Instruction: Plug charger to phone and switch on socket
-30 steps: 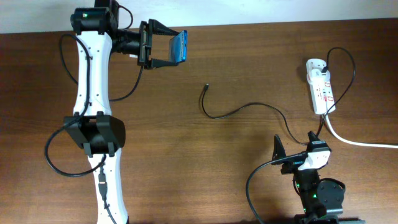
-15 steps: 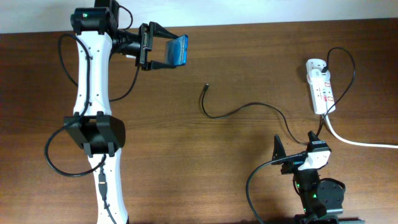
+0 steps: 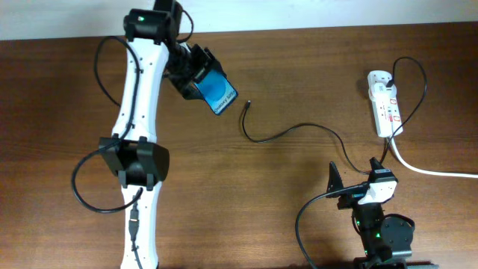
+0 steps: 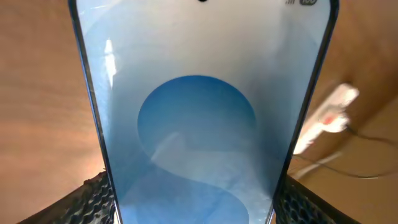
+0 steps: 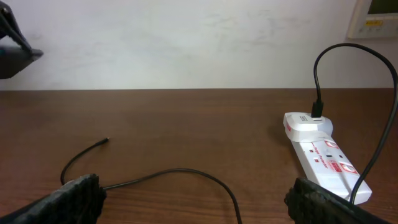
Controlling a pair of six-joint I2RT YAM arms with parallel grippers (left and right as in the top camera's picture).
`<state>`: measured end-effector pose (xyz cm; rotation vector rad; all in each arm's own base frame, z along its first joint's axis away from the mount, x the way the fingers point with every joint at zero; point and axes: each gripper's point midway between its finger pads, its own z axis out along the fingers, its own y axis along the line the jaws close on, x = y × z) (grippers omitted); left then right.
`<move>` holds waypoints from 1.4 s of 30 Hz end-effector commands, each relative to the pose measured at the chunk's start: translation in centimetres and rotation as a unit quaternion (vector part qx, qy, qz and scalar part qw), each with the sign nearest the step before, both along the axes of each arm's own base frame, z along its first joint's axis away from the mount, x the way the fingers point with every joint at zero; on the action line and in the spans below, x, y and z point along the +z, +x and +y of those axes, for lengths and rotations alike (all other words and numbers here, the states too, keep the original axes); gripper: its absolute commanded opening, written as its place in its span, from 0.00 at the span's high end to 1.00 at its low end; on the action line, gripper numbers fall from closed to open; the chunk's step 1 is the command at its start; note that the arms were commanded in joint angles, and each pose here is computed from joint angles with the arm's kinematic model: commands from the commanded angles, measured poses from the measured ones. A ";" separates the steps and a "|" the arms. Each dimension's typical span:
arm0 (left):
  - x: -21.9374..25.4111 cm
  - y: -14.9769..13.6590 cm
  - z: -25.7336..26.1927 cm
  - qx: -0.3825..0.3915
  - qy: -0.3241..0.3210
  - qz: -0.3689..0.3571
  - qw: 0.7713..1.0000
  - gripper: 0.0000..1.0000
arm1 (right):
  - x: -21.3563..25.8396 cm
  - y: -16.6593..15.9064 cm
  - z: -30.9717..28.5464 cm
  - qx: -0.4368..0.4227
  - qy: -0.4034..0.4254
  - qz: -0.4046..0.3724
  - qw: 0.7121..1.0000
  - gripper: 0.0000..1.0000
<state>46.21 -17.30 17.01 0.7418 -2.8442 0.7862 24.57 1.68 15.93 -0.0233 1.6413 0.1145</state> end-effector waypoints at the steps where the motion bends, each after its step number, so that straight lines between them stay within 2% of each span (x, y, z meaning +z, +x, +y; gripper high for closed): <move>1: 0.8 0.1 0.1 -0.112 0.048 -0.089 0.989 1.00 | -0.3 0.0 0.3 0.006 0.002 0.003 1.000 0.02; 8: 0.8 -0.3 -1.0 -0.132 0.046 -0.093 0.986 1.00 | -0.3 0.0 0.2 0.004 0.002 0.002 1.000 0.02; 11: 0.9 -0.5 -1.6 -0.120 0.044 -0.084 0.988 1.00 | 0.7 -0.4 2.7 0.077 0.009 -0.015 0.997 0.02; 13: 0.9 -0.9 -2.5 -0.092 0.041 -0.065 0.993 1.00 | 1.7 -0.6 2.9 0.081 0.056 -0.017 0.995 0.02; 16: 0.9 -1.4 -4.7 -0.107 0.038 -0.072 0.991 1.00 | 4.0 -0.9 3.5 0.098 0.112 -0.016 0.989 0.02; 19: 1.1 -1.5 -5.9 -0.084 0.033 -0.064 0.994 1.00 | 5.8 -0.5 4.7 0.129 0.135 0.013 0.982 0.02; 22: 1.1 -1.2 -6.1 -0.019 0.027 -0.036 0.999 1.00 | 7.6 1.1 6.6 0.179 0.151 0.076 0.969 0.02; 25: 1.2 -1.1 -6.0 0.053 0.022 0.003 0.998 1.00 | 8.8 3.4 8.7 0.232 0.174 0.171 0.942 0.02; 28: 1.2 -1.2 -6.1 0.129 0.015 0.047 0.990 1.00 | 9.1 6.1 11.5 0.314 0.210 0.248 0.892 0.02; 32: 1.7 -1.6 -7.0 0.147 -0.014 0.077 0.986 1.00 | 5.9 8.5 12.8 0.336 0.267 0.307 0.850 0.00; 33: 1.7 -1.6 -6.9 0.147 -0.014 0.077 0.986 1.00 | 5.3 9.2 13.0 0.333 0.285 0.316 0.842 0.16; 35: 1.6 -1.6 -6.9 0.153 -0.014 0.081 0.985 1.00 | 4.8 10.0 13.4 0.322 0.301 0.323 0.838 0.34; 39: 1.7 -1.7 -7.0 0.167 -0.015 0.093 0.982 1.00 | 2.7 12.2 14.0 0.180 0.340 0.345 0.856 0.36; 42: 1.6 -2.1 -7.5 0.161 -0.013 0.094 0.982 1.00 | 3.9 12.9 16.2 0.158 0.356 0.315 0.866 0.36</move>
